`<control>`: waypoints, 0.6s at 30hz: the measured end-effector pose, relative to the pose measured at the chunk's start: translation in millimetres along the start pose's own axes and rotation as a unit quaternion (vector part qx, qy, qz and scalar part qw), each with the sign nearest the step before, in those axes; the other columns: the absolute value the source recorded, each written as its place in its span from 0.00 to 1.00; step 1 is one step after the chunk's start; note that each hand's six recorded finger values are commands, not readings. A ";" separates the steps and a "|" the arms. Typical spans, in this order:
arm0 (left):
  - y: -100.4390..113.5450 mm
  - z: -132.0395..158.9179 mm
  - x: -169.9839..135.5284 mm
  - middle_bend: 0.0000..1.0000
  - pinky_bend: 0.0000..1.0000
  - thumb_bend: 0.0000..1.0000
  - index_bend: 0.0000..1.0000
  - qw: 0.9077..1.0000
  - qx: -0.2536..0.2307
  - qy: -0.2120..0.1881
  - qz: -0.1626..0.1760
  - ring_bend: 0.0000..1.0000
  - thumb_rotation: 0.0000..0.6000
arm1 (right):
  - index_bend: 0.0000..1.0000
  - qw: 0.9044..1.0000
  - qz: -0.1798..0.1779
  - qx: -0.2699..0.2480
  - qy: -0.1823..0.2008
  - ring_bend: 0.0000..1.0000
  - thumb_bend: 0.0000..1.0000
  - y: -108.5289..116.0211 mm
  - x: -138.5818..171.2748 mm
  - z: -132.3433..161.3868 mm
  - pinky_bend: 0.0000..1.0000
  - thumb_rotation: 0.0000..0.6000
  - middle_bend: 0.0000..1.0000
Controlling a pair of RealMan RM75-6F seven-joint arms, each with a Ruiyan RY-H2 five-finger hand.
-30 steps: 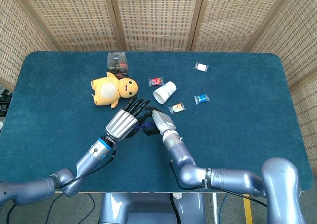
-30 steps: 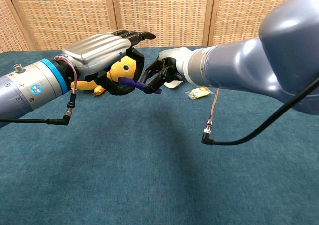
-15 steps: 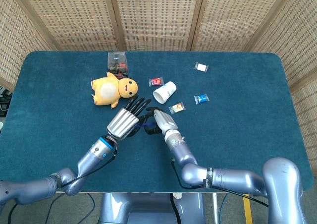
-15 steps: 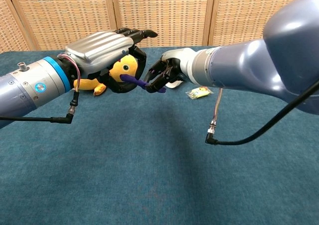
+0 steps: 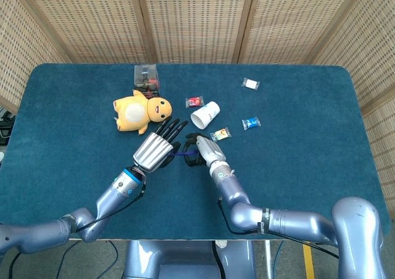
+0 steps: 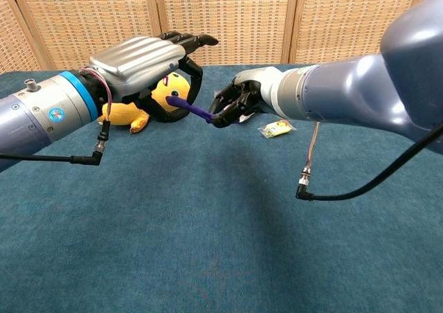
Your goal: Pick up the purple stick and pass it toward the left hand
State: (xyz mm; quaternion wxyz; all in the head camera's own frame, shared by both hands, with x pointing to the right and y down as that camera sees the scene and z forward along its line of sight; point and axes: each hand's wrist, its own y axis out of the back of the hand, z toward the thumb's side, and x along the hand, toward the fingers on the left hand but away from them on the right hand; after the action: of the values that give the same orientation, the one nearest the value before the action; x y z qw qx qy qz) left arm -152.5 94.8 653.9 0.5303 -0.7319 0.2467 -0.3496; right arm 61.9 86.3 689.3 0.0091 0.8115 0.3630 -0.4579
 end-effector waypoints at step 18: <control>42.8 -30.8 -5.7 0.00 0.00 0.42 0.75 0.999 0.031 0.024 0.037 0.00 1.00 | 0.69 0.999 -0.025 -0.007 -0.029 0.00 0.65 26.1 3.3 -33.3 0.00 1.00 0.24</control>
State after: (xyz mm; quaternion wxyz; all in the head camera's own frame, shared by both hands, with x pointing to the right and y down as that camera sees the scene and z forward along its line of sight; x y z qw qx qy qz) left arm -179.5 66.8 617.8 0.5591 -0.6969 0.2754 -0.3549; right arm 103.1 80.6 697.9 0.0140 0.7887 0.3857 -0.4785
